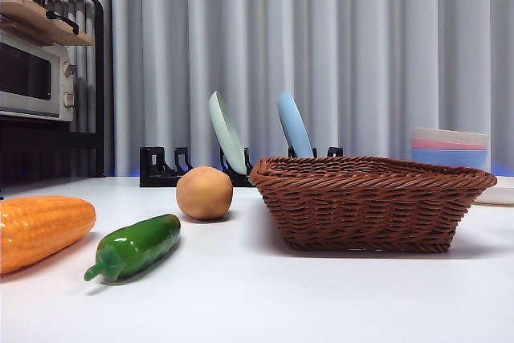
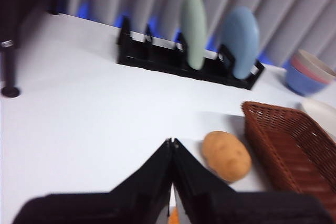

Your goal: Pick up the basket,pick up the corn from the table,pick up the potato from the table,pick up the cucumber from the table,put all items into the basket

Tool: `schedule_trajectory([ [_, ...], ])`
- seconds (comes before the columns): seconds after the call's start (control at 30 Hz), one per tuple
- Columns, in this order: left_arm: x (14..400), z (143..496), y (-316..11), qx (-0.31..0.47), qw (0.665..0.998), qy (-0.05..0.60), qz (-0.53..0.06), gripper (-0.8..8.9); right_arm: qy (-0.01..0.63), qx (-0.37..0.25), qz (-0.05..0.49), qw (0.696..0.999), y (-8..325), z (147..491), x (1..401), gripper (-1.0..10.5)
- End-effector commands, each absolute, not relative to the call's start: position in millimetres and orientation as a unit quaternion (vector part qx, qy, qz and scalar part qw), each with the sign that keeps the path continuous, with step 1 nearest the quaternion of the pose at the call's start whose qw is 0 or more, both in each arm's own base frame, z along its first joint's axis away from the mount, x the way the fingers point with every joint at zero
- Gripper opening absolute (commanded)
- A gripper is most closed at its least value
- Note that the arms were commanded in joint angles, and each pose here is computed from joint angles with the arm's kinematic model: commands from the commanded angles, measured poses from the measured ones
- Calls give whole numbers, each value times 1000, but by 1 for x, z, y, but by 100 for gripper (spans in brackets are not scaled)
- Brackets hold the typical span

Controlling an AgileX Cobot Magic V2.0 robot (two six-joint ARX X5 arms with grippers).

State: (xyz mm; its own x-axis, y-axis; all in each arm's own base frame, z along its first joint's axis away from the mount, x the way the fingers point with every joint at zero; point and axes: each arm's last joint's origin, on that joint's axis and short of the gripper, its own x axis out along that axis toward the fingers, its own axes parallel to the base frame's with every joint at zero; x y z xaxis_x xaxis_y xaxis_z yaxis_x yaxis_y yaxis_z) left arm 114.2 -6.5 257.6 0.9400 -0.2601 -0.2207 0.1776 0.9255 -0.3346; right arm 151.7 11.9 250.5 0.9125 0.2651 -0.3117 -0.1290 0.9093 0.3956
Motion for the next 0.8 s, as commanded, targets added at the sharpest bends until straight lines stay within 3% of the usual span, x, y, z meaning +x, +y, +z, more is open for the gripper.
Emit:
schedule_trajectory([
  [0.03, 125, 264, -8, -135, 968, 159, -139, -5, 217, 147, 105, 959, 12, 256, 170, -16],
  [0.13, 138, 269, -9, -137, 956, 198, -165, -5, 265, 128, 108, 950, 13, 263, 187, -16],
  [0.4, 170, 268, -13, -161, 914, 287, -237, 3, 359, 105, 209, 903, 20, 276, 223, 25],
  [0.43, 173, 269, -14, -164, 910, 292, -244, 31, 362, 107, 211, 902, 20, 277, 226, 77],
  [0.57, 180, 271, -14, -170, 905, 299, -250, 336, 366, 107, 208, 901, 20, 279, 236, 333],
  [0.8, 182, 279, -14, -169, 907, 288, -254, 350, 391, 108, 210, 889, 25, 274, 266, 347],
])
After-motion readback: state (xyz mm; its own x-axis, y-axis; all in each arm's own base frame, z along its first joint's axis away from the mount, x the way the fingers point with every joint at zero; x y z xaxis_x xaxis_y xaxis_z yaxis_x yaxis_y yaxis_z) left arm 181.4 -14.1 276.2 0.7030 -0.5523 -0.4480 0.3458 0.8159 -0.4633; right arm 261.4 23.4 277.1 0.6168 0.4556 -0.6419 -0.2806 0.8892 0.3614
